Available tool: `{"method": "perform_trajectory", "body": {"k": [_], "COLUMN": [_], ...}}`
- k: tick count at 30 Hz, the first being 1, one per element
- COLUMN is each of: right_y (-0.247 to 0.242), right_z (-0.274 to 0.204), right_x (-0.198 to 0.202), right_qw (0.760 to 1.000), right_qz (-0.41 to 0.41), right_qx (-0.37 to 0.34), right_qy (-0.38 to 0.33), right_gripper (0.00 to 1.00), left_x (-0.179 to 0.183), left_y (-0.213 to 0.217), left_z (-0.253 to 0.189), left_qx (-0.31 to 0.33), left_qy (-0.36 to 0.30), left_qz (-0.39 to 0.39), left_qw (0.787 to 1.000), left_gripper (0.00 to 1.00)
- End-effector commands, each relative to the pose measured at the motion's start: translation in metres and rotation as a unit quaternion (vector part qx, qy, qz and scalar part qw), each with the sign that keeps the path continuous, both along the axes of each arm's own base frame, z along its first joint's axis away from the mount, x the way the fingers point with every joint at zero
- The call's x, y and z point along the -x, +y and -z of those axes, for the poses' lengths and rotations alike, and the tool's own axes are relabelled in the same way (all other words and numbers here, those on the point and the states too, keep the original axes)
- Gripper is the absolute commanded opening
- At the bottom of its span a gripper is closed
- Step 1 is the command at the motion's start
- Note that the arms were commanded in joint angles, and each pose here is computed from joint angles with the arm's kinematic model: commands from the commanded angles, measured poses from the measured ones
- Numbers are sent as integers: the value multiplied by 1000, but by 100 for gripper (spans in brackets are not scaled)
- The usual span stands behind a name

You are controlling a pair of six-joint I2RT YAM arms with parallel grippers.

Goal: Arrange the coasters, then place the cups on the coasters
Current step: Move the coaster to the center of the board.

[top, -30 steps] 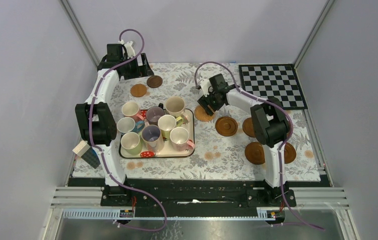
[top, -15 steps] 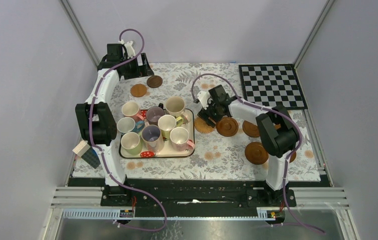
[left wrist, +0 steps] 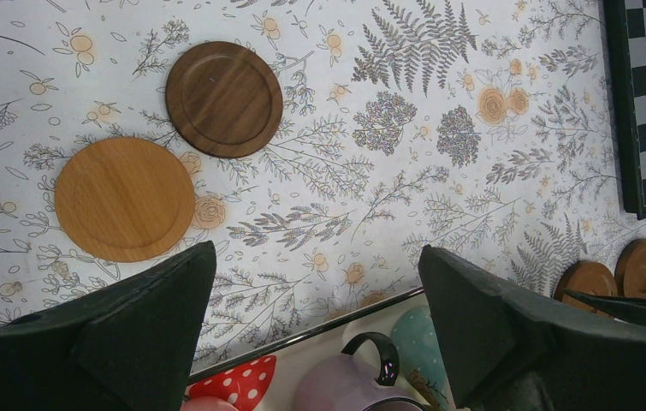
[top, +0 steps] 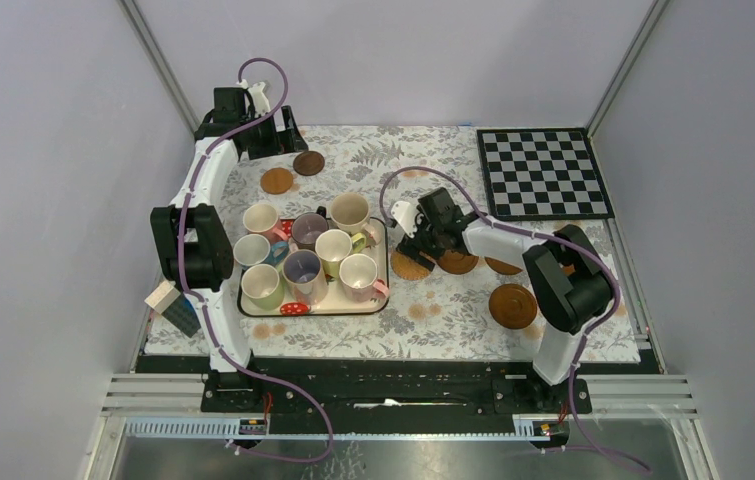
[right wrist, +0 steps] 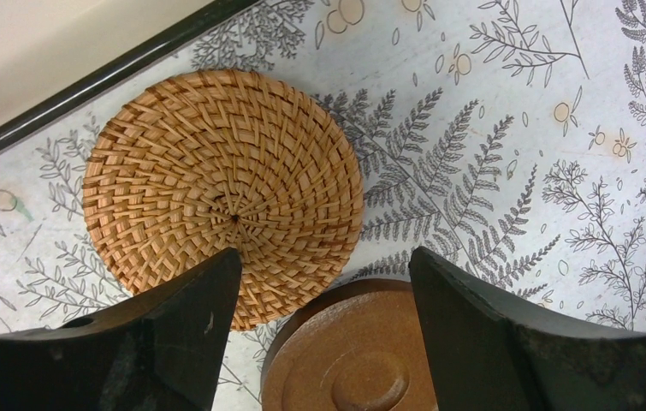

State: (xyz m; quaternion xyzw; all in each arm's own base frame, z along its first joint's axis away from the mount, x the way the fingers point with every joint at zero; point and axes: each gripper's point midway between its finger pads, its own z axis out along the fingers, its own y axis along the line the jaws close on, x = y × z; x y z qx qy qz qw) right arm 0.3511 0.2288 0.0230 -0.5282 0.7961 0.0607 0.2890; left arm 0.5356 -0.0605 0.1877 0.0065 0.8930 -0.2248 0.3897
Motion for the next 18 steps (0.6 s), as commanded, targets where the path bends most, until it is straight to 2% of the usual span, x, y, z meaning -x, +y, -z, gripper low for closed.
{"method": "perform_trajectory", "body": {"k": [1, 18], "right_y": [-15, -64], "right_z": [12, 18], "right_x": [36, 103], "right_qw": [999, 994], "right_qz": [-32, -63], "right_qx": [35, 82], "right_qy": [26, 20], "right_gripper": [81, 85], "left_x": [-7, -3], "left_y": [-4, -9], "left_z": [-29, -28], "left_qx": [10, 21], "left_qy": [-38, -31], "left_qz": [8, 13], "left_qw": [999, 999], "left_gripper": [99, 99]}}
